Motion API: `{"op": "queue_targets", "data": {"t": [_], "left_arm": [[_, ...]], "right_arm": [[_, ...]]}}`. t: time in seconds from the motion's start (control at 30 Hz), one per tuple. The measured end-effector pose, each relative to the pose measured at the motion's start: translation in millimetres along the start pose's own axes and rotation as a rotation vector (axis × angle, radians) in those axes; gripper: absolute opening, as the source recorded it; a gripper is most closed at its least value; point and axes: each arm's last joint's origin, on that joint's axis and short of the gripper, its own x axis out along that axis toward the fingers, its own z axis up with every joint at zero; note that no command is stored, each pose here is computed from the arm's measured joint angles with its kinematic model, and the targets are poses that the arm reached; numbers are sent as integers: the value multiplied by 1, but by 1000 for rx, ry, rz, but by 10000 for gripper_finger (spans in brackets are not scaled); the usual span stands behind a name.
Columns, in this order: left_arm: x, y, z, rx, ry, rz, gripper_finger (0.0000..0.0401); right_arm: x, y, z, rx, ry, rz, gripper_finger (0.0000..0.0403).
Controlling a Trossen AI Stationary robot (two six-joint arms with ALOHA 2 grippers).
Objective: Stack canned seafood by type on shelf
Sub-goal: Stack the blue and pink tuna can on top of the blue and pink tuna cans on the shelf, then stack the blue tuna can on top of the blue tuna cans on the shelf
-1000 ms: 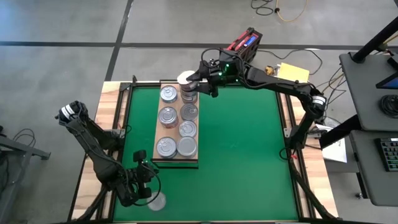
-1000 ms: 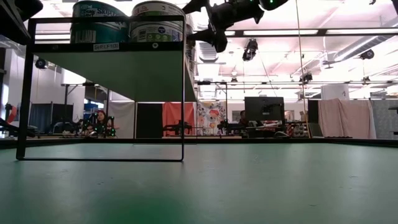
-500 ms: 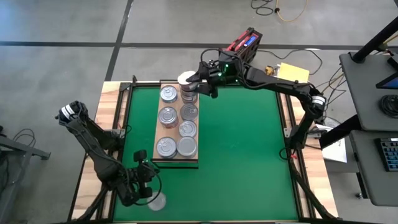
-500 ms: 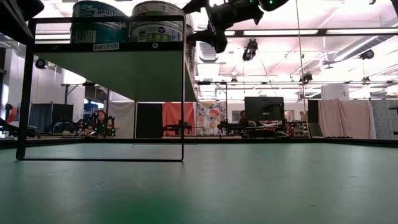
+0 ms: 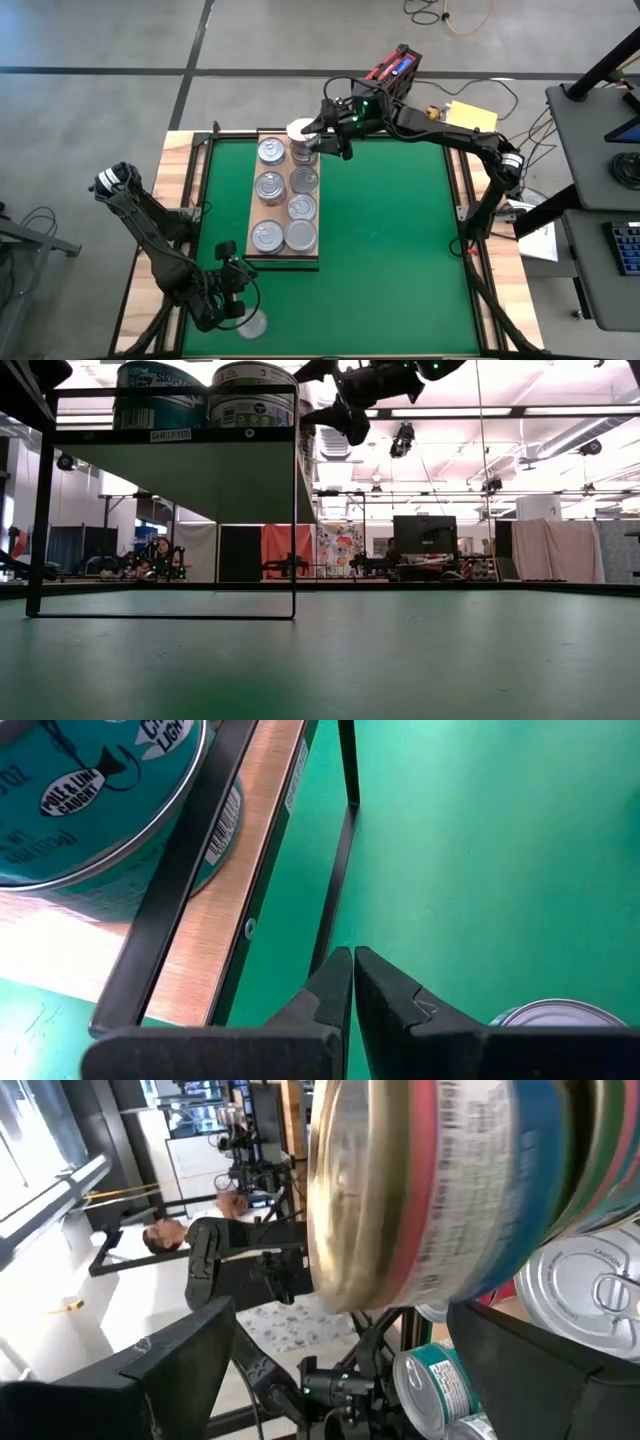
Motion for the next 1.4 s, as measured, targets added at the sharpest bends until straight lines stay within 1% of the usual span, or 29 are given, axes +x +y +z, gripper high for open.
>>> {"op": "queue_targets", "data": {"t": [0.17, 0.47, 0.53, 0.6, 0.67, 0.73, 0.8, 0.9, 1.0, 1.07, 1.13, 1.2, 1.27, 1.4], "left_arm": [[0, 0, 0, -1, 0, -1, 0], [0, 0, 0, -8, -2, -4, 0], [0, -1, 0, -9, -3, -5, 0], [0, -1, 1, -15, -3, -10, 0], [0, -1, 0, -17, 3, -16, 0], [0, -2, 0, -17, 20, -28, 0], [0, -2, 0, -18, 35, -39, 0], [-1, -3, -1, -21, 69, -68, 0], [-3, -5, 0, -26, 112, -107, 0], [-5, -7, 2, -22, 143, -137, 0], [-8, -9, 5, -22, 170, -174, 0], [-14, -12, 8, -24, 199, -218, 0], [-22, -15, 12, -24, 217, -261, 0], [-44, -22, 17, 2, 217, -321, 0]], "right_arm": [[0, 0, 0, 6, 4, 2, 354], [-1, 1, 1, -20, -3, 13, 354], [0, 2, -2, -39, 38, 16, 354], [-2, 7, -14, -102, 139, 34, 354], [-7, 17, -34, -217, 243, 70, 354], [-15, 26, -55, -305, 302, 83, 354], [-24, 31, -75, -363, 343, 70, 354], [-35, 29, -106, -421, 394, -6, 354], [-50, 23, -139, -424, 403, -159, 354], [-59, 15, -157, -432, 364, -298, 354], [-66, 6, -172, -463, 284, -448, 354], [-70, 0, -185, -503, 210, -559, 354], [-72, -1, -199, -545, 169, -594, 354], [-70, -2, -224, -636, 172, -580, 354]]}}
